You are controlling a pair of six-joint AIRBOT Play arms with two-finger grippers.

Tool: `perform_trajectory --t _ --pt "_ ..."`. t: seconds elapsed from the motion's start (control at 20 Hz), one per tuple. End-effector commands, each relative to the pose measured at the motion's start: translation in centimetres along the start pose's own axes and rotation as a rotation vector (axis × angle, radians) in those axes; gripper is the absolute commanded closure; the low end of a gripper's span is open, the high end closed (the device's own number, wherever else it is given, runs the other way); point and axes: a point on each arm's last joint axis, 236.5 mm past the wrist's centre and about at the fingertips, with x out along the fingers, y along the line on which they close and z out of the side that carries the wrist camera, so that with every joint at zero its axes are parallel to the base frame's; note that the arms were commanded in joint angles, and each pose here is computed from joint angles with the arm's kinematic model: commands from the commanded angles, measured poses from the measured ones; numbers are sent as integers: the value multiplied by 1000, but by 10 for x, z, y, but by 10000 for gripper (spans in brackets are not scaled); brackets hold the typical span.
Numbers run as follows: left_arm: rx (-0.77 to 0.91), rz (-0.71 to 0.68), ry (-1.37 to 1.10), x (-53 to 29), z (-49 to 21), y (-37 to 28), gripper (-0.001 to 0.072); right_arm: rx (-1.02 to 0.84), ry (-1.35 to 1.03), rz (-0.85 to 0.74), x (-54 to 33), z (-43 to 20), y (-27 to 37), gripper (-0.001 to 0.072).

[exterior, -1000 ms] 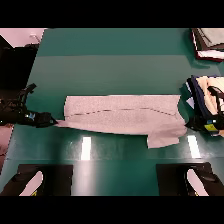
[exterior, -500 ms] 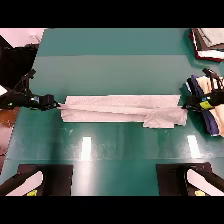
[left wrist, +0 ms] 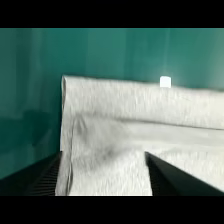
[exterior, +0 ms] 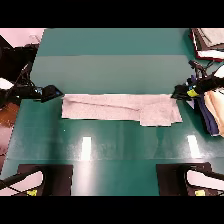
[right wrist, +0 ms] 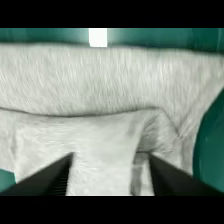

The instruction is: Fold the shirts.

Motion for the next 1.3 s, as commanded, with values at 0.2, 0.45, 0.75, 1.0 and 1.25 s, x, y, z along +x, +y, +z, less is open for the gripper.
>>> perform_trajectory --t 0.2,0.45,0.75,1.0,1.25 --pt "-23 -75 86 -2 -17 -19 65 40 2 150 -23 10 -6 122" --pt "-24 -106 161 -5 -34 -26 684 142 87 176 -18 -32 -55 122" --pt "42 -172 254 3 -61 -65 684 174 124 231 15 -63 -82 122" --pt "164 -211 317 17 -91 -109 684 166 118 359 33 -43 -73 122" --pt "201 -223 321 23 -99 -126 684 163 153 505 42 -42 -55 126"
